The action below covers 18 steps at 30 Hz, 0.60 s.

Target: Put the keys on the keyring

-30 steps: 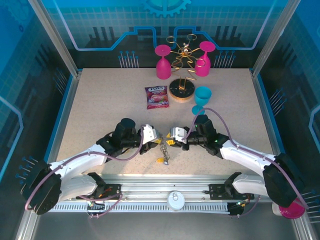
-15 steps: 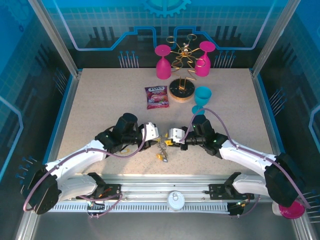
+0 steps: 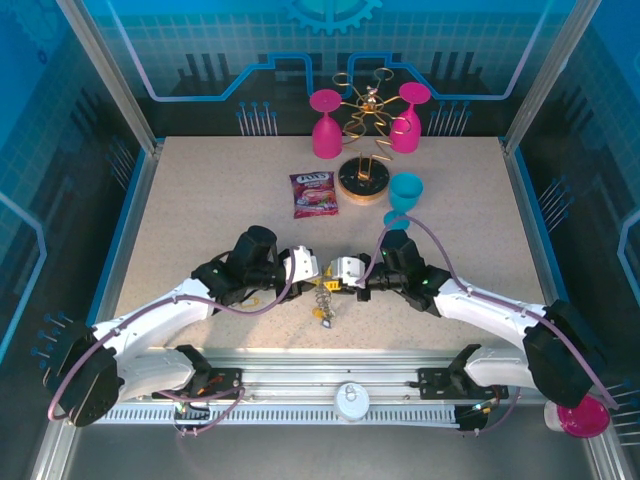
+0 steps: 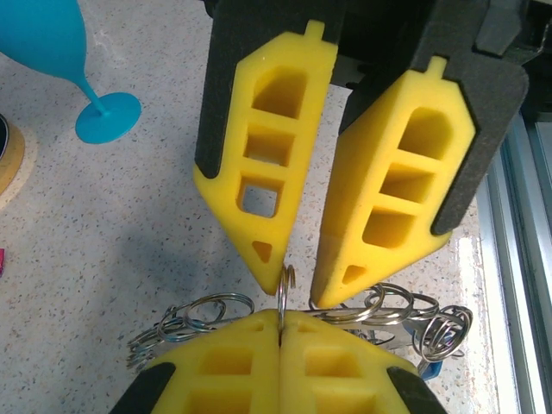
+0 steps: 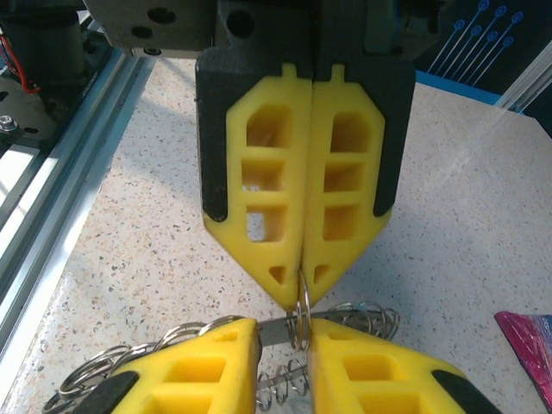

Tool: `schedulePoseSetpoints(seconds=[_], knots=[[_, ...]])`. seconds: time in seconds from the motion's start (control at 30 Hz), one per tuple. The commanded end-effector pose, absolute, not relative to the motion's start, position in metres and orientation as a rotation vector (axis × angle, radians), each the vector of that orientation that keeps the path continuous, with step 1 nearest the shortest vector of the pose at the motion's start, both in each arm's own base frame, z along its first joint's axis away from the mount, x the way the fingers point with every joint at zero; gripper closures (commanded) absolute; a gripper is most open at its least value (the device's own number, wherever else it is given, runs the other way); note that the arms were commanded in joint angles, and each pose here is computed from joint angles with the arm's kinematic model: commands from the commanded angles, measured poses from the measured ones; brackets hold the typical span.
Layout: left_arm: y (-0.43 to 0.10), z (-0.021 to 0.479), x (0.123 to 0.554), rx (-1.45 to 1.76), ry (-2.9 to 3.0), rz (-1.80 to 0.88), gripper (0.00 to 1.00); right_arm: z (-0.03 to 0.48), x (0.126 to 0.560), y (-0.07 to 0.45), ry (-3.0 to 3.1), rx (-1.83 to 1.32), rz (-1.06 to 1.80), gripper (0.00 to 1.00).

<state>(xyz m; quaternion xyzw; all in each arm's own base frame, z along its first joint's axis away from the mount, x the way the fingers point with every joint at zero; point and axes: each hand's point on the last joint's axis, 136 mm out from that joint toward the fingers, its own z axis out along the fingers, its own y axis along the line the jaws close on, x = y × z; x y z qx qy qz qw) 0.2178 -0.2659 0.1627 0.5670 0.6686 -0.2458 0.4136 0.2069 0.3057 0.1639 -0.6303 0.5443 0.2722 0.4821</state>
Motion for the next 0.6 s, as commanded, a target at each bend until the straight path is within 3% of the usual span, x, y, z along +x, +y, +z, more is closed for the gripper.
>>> schedulePoseSetpoints(seconds=[0.0,0.17,0.27,0.33,0.4,0.57], knots=[[-0.275,0.181,0.217,1.437,1.614,-0.649,1.0,0.179,0.204,0.317,1.267,-1.533,0.698,0.82],[-0.275,0.183,0.216,1.435,1.608,-0.655,1.0,0.179,0.202,0.318,1.262,-1.542,0.709,1.0],[-0.274,0.184,0.217,1.42,1.603,-0.648,1.0,0.179,0.2,0.317,1.258,-1.548,0.724,1.0],[-0.272,0.183,0.217,1.399,1.603,-0.641,0.88,0.18,0.197,0.316,1.253,-1.544,0.742,1.0],[-0.271,0.18,0.216,1.385,1.597,-0.642,0.83,0.18,0.196,0.314,1.258,-1.536,0.763,1.0],[-0.267,0.166,0.213,1.363,1.634,-0.654,0.81,0.183,0.195,0.313,1.242,-1.515,0.796,1.0]])
